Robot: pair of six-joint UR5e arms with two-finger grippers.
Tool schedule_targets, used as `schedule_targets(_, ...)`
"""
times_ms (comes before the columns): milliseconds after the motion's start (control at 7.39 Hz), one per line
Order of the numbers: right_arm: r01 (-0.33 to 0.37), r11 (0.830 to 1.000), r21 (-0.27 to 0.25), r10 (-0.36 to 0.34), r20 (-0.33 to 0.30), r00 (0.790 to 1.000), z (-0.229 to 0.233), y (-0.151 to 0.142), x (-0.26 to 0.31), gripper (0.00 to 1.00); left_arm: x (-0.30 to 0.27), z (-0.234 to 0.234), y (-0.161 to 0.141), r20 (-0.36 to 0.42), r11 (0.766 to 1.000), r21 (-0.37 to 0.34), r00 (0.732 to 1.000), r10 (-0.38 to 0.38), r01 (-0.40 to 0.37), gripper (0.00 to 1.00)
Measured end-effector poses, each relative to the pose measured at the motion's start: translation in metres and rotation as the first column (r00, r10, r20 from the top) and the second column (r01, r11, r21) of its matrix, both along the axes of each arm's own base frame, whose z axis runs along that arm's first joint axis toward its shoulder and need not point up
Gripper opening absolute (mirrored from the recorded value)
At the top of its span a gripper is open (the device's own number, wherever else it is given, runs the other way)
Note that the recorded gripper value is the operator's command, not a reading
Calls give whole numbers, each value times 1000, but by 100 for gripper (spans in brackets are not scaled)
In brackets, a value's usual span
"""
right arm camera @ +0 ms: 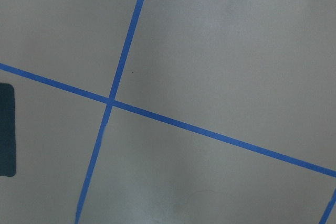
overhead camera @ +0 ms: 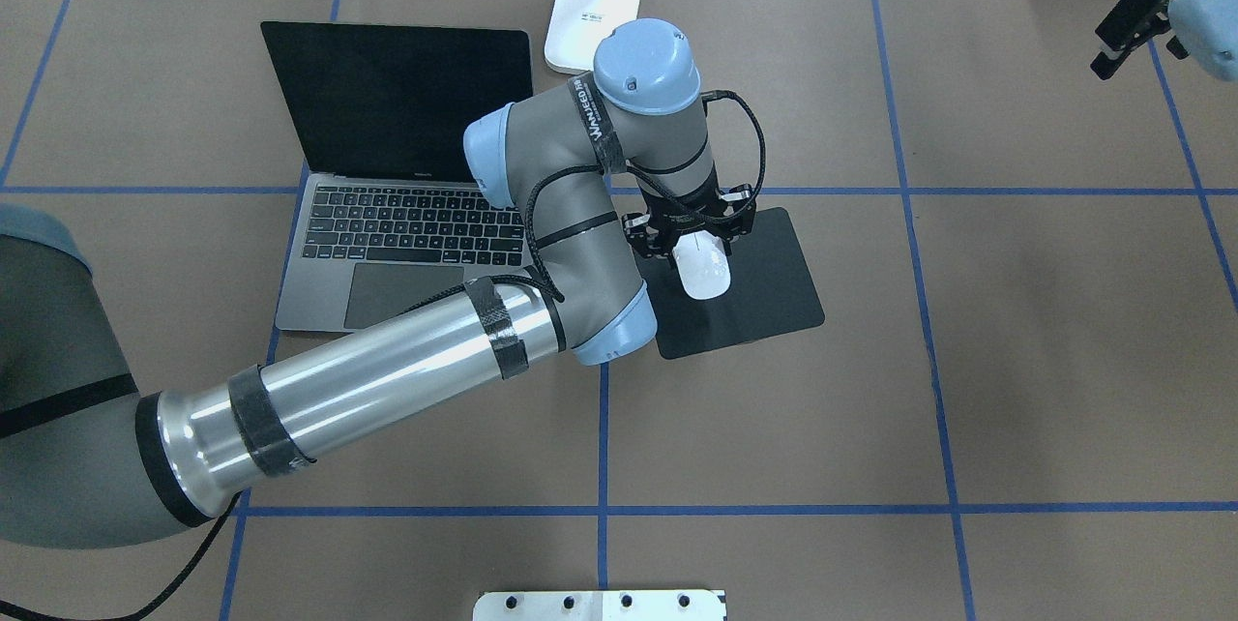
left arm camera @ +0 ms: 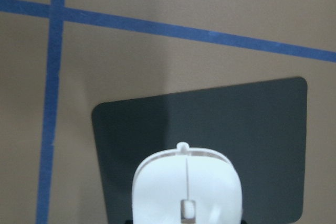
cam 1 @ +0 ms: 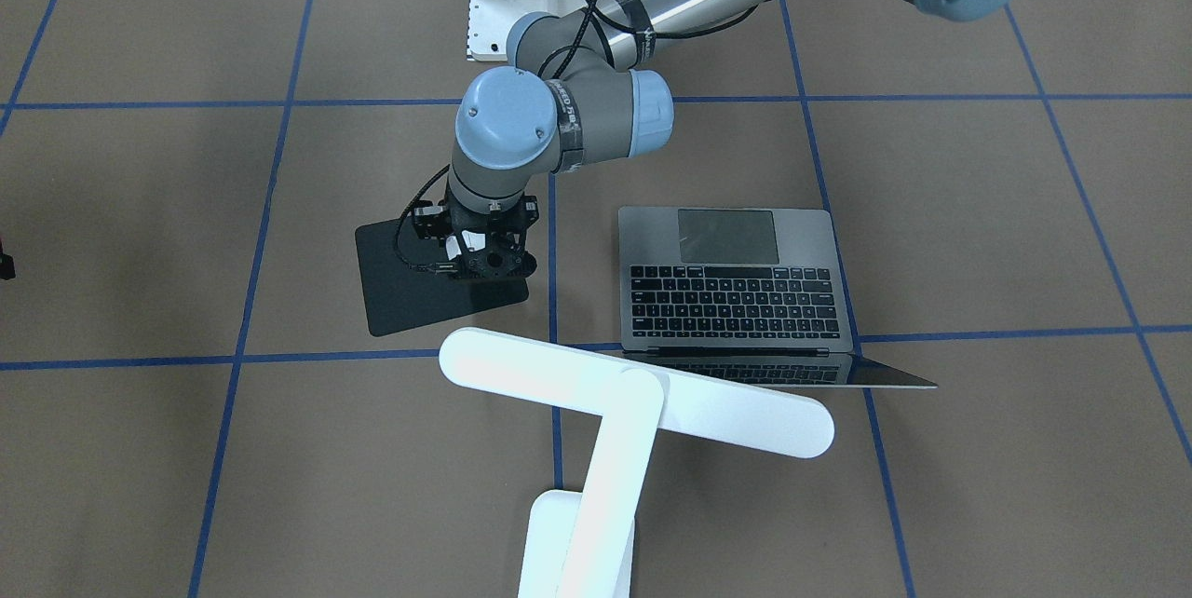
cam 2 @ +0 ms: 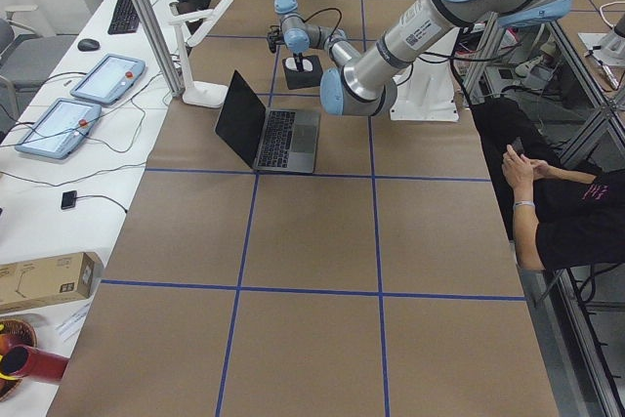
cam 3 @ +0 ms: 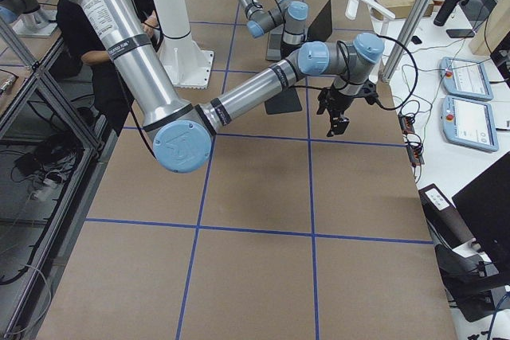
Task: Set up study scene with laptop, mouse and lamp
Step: 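Carry the mouse over the mouse pad and set it down with the left gripper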
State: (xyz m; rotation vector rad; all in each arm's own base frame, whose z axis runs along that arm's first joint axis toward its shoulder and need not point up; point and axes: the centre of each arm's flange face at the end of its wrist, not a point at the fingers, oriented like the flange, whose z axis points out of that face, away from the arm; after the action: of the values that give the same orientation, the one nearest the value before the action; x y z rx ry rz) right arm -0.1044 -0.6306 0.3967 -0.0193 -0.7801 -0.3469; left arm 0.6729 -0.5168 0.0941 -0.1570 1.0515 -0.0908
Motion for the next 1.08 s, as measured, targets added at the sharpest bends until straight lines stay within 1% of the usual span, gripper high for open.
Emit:
schedule_targets(135,-1,1000,0,1,0,1000,0,0,0,100,2,0,1,-6,1000,7,1000,-2,2,97)
schedule_targets(406,-11,1000,-2,11,-1,1000,4,4,8,100,4,0,3,-15,1000,17,1000,2,-1,99)
schedule_targets(676,-46,999,-13,46,-5,999,23,30,34,100,-3,-7,6,-28,999,34,1000,13,-12,99)
schedule_targets(812,-93,995,-28,93,-9,996,37,44,63,100,-26,-10,5,-36,998,59,999,22,-20,99)
schedule_targets(947,-144,988,-47,143,-14,990,56,59,94,100,-75,-3,4,-31,994,102,998,49,-46,99)
schedule_targets(1082,-179,983,-49,179,-15,984,67,69,112,100,-137,14,11,-10,983,162,996,84,-81,99)
